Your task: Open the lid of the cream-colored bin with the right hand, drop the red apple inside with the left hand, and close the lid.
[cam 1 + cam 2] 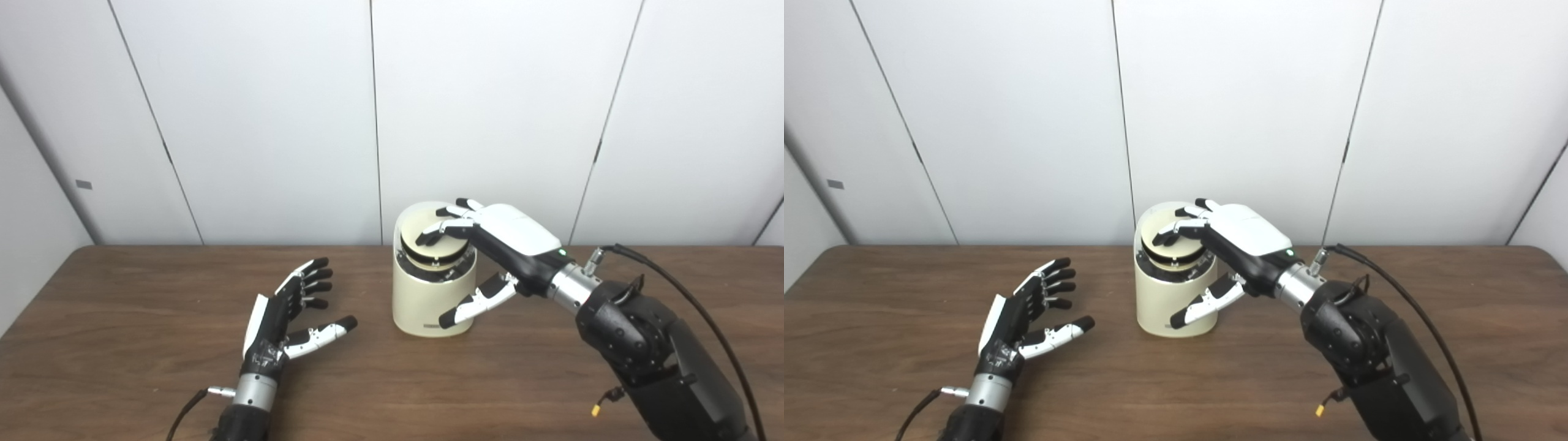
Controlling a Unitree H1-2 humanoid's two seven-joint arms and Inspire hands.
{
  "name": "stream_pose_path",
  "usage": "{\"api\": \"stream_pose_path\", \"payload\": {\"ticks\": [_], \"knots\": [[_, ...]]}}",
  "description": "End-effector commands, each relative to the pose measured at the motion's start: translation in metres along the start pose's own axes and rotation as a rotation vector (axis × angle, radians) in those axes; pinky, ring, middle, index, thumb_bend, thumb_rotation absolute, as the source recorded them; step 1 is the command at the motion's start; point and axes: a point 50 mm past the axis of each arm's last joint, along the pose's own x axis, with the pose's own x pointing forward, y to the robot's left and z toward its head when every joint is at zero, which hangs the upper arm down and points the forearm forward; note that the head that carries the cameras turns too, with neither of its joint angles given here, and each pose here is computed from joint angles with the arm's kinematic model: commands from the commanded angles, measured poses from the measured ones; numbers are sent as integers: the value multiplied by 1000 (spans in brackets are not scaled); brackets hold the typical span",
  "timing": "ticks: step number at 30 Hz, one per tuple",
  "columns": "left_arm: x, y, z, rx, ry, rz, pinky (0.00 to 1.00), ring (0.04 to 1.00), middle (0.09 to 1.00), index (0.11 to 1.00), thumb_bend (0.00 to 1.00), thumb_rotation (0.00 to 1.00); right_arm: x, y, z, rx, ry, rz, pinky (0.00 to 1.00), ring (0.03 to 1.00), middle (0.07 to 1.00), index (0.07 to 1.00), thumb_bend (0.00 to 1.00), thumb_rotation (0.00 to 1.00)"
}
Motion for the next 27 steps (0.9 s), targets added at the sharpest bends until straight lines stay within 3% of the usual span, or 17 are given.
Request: {"api": "stream_pose_path", "payload": {"ticks": [1,27], "knots": [[8,4,13,0,-58,14,649,760,805,850,822,180,3,-16,2,-24,-17,-49,1000,915,742,760,874,416],[6,4,17,0,-55,9,635,753,803,851,813,166,-5,-7,-8,-18,-1,-20,1000,905,727,749,884,371]]}}
